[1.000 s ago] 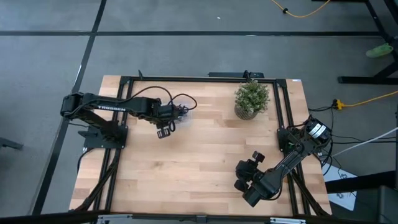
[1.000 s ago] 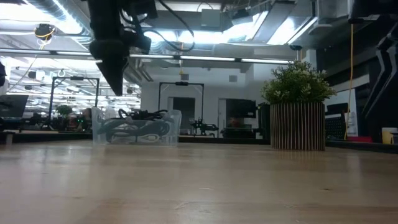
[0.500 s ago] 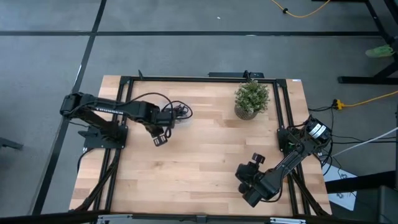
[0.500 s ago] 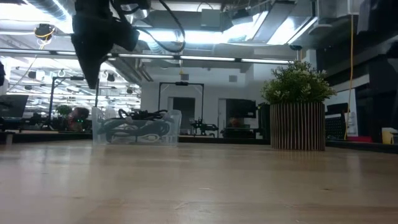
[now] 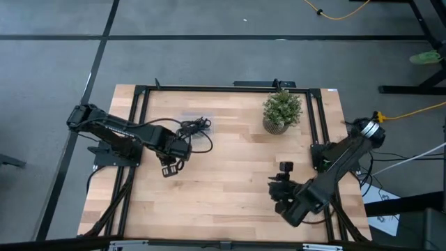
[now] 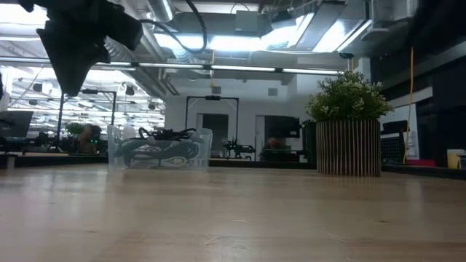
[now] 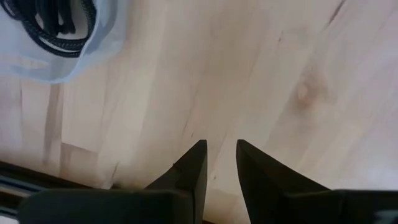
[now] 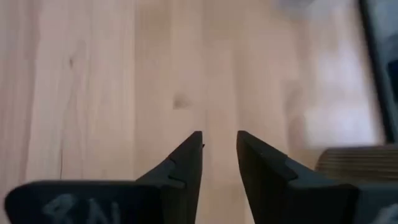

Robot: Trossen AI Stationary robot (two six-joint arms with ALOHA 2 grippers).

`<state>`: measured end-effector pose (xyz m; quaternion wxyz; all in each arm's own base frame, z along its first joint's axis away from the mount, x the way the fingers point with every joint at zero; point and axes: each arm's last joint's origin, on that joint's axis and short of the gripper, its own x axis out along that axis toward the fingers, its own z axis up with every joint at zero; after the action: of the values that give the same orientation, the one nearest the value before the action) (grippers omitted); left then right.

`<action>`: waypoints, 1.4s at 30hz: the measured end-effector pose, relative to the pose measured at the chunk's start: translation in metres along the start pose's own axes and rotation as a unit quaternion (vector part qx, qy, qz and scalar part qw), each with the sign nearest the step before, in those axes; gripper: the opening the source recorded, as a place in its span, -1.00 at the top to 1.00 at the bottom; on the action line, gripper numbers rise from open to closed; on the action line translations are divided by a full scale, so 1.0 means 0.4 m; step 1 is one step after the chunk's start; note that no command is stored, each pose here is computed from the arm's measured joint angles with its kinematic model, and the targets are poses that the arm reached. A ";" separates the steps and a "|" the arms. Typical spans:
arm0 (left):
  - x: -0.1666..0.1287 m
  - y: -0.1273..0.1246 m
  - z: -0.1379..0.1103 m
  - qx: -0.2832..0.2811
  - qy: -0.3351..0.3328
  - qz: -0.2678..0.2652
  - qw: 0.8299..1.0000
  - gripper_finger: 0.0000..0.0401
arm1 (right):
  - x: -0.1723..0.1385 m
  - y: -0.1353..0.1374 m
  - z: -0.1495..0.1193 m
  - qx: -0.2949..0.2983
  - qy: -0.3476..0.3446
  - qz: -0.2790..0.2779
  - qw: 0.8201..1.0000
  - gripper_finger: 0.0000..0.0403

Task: Pick and place USB-C Cables
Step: Return to Home Position

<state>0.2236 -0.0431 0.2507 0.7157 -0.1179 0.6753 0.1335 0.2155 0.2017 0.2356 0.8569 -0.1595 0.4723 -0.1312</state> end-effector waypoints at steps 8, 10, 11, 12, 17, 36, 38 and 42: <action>-0.039 0.001 -0.032 0.038 -0.040 -0.007 0.998 0.61 | -0.138 -0.149 0.008 0.054 -0.088 0.050 0.993 0.47; -0.068 0.014 -0.051 0.041 -0.078 -0.003 0.996 0.61 | -0.164 -0.183 0.002 0.071 -0.103 0.063 0.990 0.47; -0.086 0.022 -0.064 0.040 -0.100 -0.002 0.994 0.61 | -0.176 -0.198 0.000 0.076 -0.109 0.071 0.989 0.47; -0.104 0.032 -0.077 0.038 -0.124 -0.001 0.992 0.61 | -0.187 -0.212 -0.004 0.077 -0.116 0.079 0.987 0.47; -0.189 0.086 -0.161 0.024 -0.241 -0.015 0.970 0.61 | -0.227 -0.272 -0.024 0.083 -0.138 0.098 0.982 0.47; -0.157 0.193 -0.323 -0.003 -0.504 -0.162 0.848 0.61 | -0.096 -0.269 -0.268 0.149 -0.266 0.219 0.927 0.47; -0.120 0.188 -0.323 0.010 -0.532 -0.186 0.826 0.61 | -0.076 -0.268 -0.290 0.147 -0.296 0.232 0.915 0.47; -0.061 0.177 -0.324 0.059 -0.587 -0.222 0.776 0.61 | -0.048 -0.265 -0.320 0.125 -0.368 0.260 0.884 0.47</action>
<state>0.0764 -0.0226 0.2681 0.9887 -0.1204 0.0853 -0.0259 0.0885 0.0927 0.2281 0.9853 0.0407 0.1272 0.1069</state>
